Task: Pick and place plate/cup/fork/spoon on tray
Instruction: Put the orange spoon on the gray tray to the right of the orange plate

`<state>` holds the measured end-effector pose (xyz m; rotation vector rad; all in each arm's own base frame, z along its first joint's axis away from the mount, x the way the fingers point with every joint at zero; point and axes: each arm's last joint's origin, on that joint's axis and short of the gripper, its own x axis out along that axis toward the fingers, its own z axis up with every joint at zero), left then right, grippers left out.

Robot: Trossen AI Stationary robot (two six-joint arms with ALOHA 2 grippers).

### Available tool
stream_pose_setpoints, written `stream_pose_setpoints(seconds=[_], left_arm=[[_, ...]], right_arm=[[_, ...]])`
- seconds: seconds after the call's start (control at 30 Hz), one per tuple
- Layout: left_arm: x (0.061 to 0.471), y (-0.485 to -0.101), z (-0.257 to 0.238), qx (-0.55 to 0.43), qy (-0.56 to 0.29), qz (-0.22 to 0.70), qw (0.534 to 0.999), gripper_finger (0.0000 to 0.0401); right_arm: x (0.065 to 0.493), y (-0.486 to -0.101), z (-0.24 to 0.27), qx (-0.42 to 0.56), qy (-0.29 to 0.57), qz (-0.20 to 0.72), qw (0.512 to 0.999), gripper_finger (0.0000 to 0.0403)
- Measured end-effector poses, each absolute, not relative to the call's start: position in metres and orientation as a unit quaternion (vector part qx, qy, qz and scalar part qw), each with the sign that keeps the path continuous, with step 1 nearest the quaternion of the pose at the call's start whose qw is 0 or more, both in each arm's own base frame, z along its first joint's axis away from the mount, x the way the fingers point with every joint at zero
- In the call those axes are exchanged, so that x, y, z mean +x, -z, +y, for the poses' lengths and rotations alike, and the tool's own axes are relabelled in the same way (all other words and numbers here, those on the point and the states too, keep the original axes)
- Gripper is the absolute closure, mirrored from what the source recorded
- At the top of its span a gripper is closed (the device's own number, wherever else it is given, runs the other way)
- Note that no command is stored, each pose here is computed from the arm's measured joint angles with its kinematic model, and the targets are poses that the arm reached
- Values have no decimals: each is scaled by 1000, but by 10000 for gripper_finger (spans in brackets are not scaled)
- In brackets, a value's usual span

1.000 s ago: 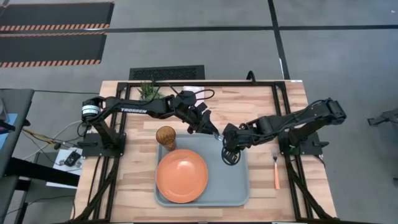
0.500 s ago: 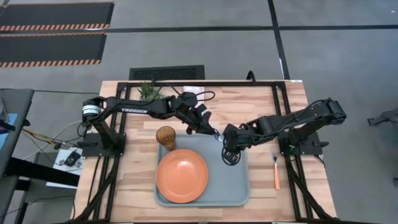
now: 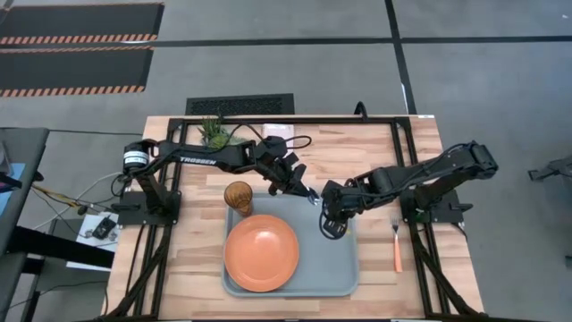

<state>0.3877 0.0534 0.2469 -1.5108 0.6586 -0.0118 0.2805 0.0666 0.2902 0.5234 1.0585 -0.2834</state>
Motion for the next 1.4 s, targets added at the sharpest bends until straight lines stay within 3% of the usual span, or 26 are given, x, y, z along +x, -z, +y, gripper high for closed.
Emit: stream_pose_setpoints(seconds=[0.27, 0.53, 0.67, 1.07, 1.4], left_arm=[[388, -247, 53, -667, 0, 287, 687, 400], [390, -252, 55, -658, 1, 265, 705, 399], [389, -250, 54, -652, -3, 272, 707, 399], [385, -240, 56, -605, -49, 289, 740, 401], [392, -278, 48, -529, -45, 312, 788, 401]], right_arm=[[278, -291, 66, 251, 137, 504, 815, 314], [269, -297, 70, 285, 140, 506, 802, 188], [262, -298, 78, 291, 146, 519, 790, 146], [214, -314, 130, 313, 102, 542, 773, 138], [171, -315, 172, 338, 101, 576, 737, 138]])
